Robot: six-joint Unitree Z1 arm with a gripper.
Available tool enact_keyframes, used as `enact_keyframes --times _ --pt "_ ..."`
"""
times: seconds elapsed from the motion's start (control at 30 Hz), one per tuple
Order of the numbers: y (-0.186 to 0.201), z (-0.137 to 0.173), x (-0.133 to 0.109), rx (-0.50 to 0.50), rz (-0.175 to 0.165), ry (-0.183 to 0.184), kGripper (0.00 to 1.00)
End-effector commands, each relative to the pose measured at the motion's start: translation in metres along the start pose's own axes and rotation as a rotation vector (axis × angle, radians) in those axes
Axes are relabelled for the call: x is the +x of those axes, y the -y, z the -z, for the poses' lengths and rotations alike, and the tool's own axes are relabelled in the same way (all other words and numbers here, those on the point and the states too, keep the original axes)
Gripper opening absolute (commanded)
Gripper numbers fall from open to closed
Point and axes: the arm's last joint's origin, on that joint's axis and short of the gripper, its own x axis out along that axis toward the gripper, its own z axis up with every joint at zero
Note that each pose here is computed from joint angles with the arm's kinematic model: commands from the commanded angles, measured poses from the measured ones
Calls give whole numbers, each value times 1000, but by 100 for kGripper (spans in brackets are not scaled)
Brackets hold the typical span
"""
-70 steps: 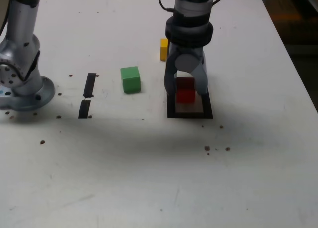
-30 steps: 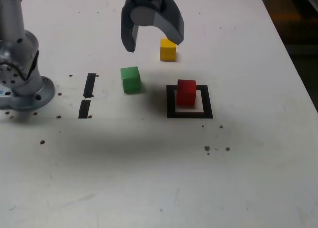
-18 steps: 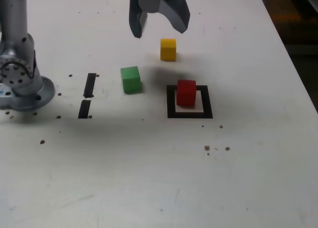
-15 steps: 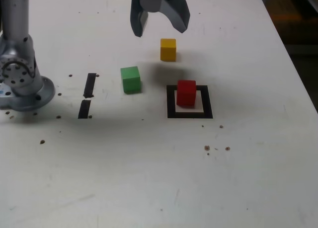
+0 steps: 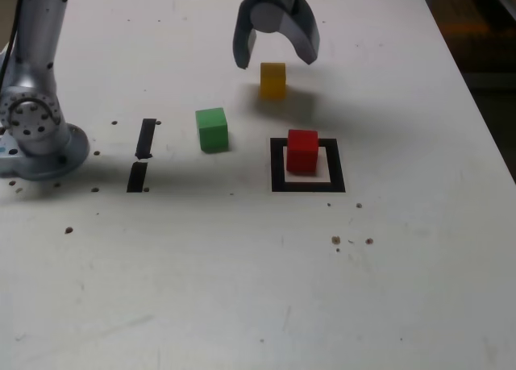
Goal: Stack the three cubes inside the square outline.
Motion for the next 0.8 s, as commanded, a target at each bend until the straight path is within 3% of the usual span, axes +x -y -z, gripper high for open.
enact_keyframes --times 0.0,0.43,0.77 --pt "-7 -2 6 -12 10 -2 94" --pt "-20 -8 21 -36 39 -11 87" --pt "-22 -12 25 -37 42 0 50"
